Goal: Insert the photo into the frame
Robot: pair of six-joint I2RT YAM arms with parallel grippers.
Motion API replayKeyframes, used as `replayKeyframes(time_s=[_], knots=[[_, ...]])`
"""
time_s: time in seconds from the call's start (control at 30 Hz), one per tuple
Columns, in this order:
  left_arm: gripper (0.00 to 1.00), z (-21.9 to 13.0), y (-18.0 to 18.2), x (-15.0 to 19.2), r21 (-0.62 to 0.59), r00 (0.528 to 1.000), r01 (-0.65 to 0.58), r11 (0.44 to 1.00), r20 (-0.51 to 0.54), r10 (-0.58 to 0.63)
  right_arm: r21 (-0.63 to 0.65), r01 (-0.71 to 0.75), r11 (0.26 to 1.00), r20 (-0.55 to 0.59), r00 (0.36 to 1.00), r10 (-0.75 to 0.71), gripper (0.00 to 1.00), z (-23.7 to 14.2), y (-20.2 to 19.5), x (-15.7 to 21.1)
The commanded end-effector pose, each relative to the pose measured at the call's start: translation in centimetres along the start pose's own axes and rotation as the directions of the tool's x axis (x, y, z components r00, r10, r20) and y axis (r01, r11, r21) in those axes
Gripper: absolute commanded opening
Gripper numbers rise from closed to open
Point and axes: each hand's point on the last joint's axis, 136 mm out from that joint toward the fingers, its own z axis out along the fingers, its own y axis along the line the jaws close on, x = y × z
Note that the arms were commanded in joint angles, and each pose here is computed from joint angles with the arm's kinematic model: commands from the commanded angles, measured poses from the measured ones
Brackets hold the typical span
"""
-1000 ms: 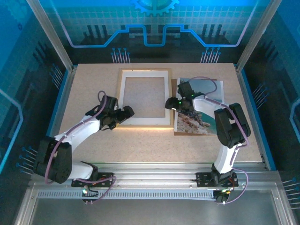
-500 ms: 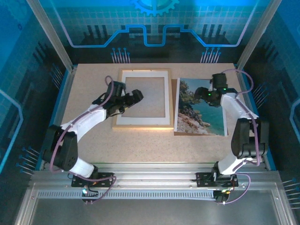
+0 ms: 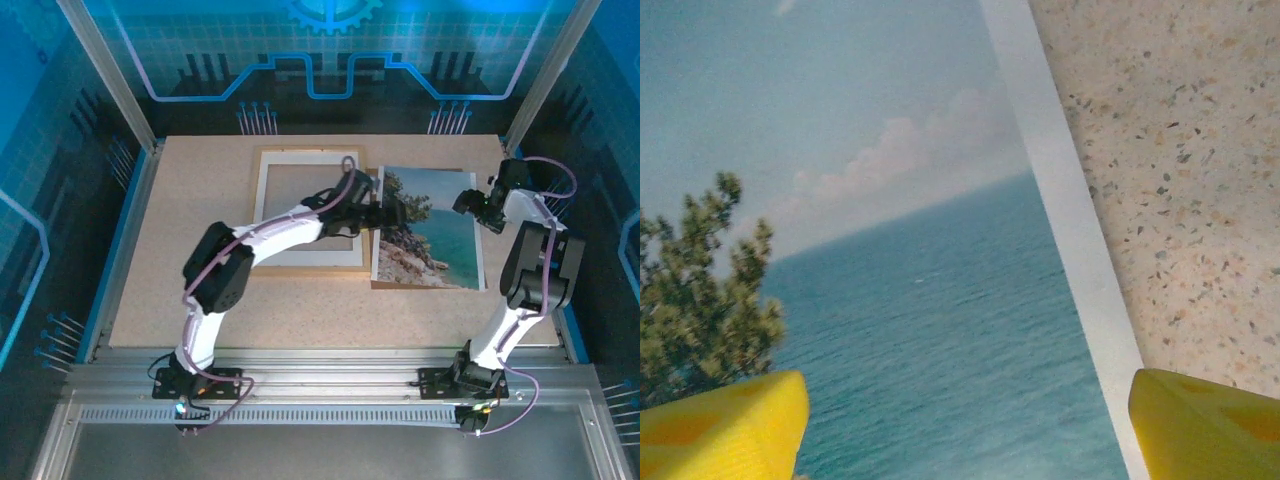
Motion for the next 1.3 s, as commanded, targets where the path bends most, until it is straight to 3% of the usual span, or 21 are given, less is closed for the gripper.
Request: replayKeyframes(time_s=[0.0,0.4,0.73,1.27], knots=[[0.99,2.3,-1.3,1.8,0.006,0.996,-0.015,1.000,-0.084,0.015,-0.050,-0.022,0.998,-0.013,1.000,0.021,0.84,0.6,-0.3,-0.9],[0.99,7.9,1.4,5.1,-0.060,0.985,0.042,0.997,-0.167,-0.052,-0.088,-0.027,0.996,-0.064,0.998,0.022,0.85,3.3,-1.4,-1.0],[0.99,9.4,3.6,6.4,-0.115,0.977,0.051,0.992,-0.200,-0.074,-0.167,-0.056,0.984,-0.097,0.994,0.040,0.85,4.3,-0.4,0.3],[0.99,9.6,4.1,6.6,-0.127,0.974,0.057,0.990,-0.209,-0.083,-0.271,-0.049,0.961,-0.043,0.998,0.038,0.83,1.1,1.7,0.2]])
